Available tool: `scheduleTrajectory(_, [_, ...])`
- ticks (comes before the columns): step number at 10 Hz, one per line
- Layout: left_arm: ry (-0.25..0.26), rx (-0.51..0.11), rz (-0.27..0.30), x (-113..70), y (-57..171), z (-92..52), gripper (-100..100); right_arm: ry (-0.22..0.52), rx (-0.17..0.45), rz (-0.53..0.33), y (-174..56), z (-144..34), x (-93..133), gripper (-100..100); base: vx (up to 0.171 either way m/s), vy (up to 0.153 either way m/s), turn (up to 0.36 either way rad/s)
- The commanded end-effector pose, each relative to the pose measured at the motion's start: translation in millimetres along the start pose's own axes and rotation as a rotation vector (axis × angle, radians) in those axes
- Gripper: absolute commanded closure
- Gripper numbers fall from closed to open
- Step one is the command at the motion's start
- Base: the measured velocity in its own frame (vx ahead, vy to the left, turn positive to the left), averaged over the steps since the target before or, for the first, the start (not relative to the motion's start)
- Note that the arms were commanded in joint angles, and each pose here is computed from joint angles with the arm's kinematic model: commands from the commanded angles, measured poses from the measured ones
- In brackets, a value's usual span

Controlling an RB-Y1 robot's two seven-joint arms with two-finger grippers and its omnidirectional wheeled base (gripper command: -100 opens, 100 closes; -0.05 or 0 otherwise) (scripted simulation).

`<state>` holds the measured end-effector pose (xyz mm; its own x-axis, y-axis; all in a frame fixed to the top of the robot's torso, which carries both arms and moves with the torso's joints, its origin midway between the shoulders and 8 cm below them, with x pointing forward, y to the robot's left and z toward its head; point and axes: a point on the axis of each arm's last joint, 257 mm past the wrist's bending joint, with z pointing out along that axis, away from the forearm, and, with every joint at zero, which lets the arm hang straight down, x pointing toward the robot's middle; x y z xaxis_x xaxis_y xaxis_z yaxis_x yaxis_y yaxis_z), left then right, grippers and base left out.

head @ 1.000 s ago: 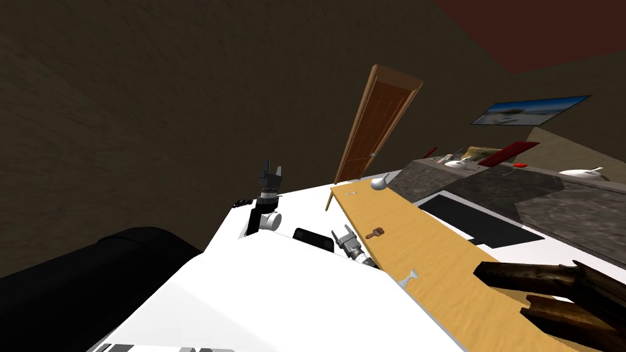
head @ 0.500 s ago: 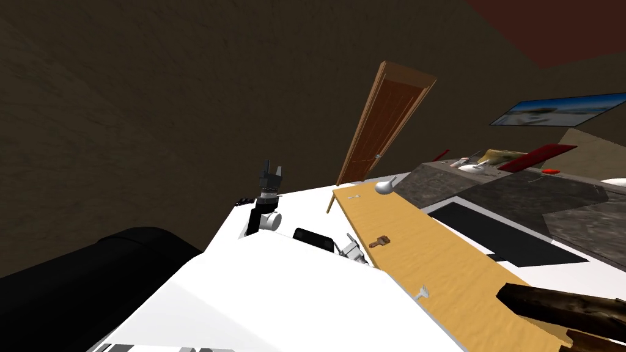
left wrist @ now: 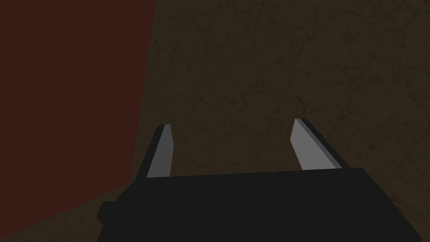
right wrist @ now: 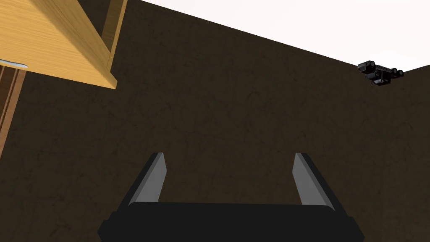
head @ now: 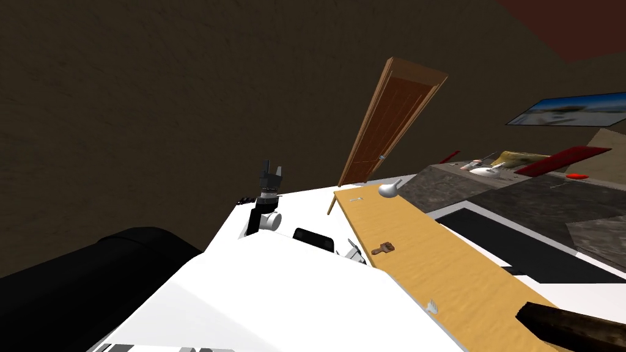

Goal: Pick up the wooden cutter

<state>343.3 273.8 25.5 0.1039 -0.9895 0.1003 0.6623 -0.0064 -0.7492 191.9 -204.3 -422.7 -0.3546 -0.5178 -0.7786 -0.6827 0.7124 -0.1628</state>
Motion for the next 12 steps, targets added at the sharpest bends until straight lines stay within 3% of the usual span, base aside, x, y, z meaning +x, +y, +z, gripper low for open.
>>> scheduleTrajectory(1, [0.000, 0.000, 0.000, 0.0, 0, 0.0, 0, 0.071, -0.022, -0.049, 4, -8.7, 30, -100, 0.054, -0.007, 0.137])
scheduleTrajectory(2, [0.000, 0.000, 0.000, 0.0, 0, 0.0, 0, 0.079, -0.025, -0.081, 4, -8.9, 32, -100, 0.054, -0.012, 0.092])
scheduleTrajectory(3, [0.000, 0.000, 0.000, 0.0, 0, 0.0, 0, 0.144, -0.047, -0.121, 6, -19.6, 61, -100, 0.072, -0.010, 0.122])
scheduleTrajectory(4, [0.000, 0.000, 0.000, 0.0, 0, 0.0, 0, 0.153, -0.051, -0.157, 6, -20.0, 63, -100, 0.070, -0.016, 0.063])
scheduleTrajectory(5, [0.000, 0.000, 0.000, 0.0, 0, 0.0, 0, 0.213, -0.072, -0.186, 6, -32.3, 90, -100, 0.078, -0.019, 0.122])
scheduleTrajectory(7, [0.000, 0.000, 0.000, 0.0, 0, 0.0, 0, 0.222, -0.078, -0.228, 6, -32.9, 93, -100, 0.044, -0.015, 0.032])
scheduleTrajectory(8, [0.000, 0.000, 0.000, 0.0, 0, 0.0, 0, 0.282, -0.099, -0.265, 5, -46.7, 119, -100, 0.035, -0.011, 0.122])
scheduleTrajectory(9, [0.000, 0.000, 0.000, 0.0, 0, 0.0, 0, 0.287, -0.103, -0.288, 5, -47.2, 120, -100, 0.049, -0.018, 0.075])
scheduleTrajectory(10, [0.000, 0.000, 0.000, 0.0, 0, 0.0, 0, 0.348, -0.128, -0.341, 2, -62.4, 146, -100, 0.066, -0.020, 0.124])
scheduleTrajectory(12, [0.000, 0.000, 0.000, 0.0, 0, 0.0, 0, 0.352, -0.131, -0.357, 1, -62.7, 147, -100, 0.044, -0.016, 0.024])
